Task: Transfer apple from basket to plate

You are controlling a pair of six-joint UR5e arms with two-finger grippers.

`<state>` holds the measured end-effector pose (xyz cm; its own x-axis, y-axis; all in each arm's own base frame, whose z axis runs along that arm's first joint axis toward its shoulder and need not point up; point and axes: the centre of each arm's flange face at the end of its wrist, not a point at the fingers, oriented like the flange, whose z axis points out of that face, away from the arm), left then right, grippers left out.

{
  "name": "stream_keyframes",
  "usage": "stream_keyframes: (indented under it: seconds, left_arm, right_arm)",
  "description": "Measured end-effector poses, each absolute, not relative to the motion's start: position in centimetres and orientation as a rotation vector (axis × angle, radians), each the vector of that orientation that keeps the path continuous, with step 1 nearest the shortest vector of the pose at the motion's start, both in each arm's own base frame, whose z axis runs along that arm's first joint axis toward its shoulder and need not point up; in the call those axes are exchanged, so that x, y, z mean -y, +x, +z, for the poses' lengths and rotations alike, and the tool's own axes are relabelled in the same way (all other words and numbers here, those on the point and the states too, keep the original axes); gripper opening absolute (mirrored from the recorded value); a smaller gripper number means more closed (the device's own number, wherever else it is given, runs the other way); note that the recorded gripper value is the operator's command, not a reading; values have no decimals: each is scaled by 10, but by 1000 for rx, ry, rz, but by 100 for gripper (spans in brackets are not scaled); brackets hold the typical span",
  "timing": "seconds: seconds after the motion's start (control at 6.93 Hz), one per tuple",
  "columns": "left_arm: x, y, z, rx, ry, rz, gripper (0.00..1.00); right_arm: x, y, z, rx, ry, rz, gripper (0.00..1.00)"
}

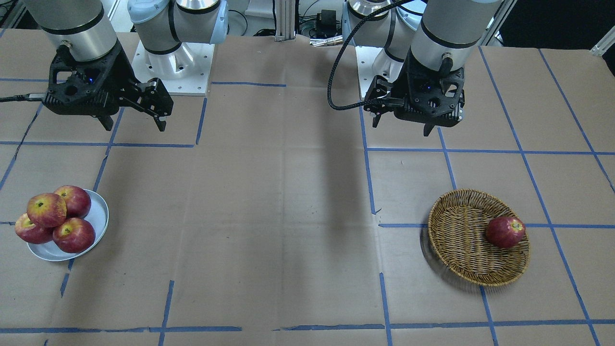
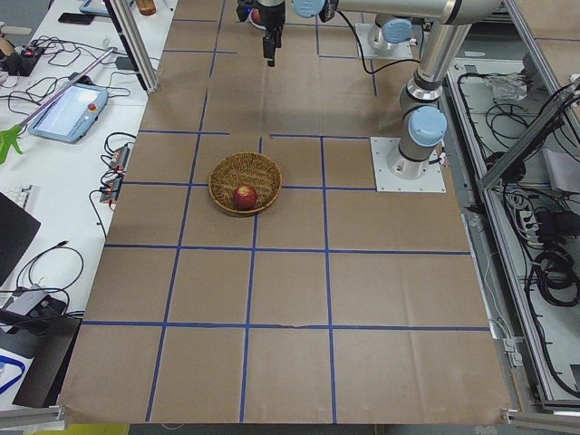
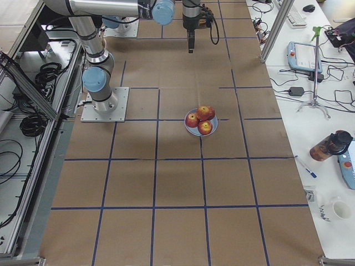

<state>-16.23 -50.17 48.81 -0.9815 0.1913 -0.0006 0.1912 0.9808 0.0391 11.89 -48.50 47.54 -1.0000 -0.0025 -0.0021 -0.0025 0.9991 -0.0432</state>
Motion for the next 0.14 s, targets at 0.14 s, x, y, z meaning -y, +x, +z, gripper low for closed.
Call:
stream_keyframes:
  seconds: [0.14]
  left_arm:
    - [501, -162, 489, -3123, 301, 59, 99]
  right_arm:
    - [485, 119, 476, -3139, -5, -69, 100]
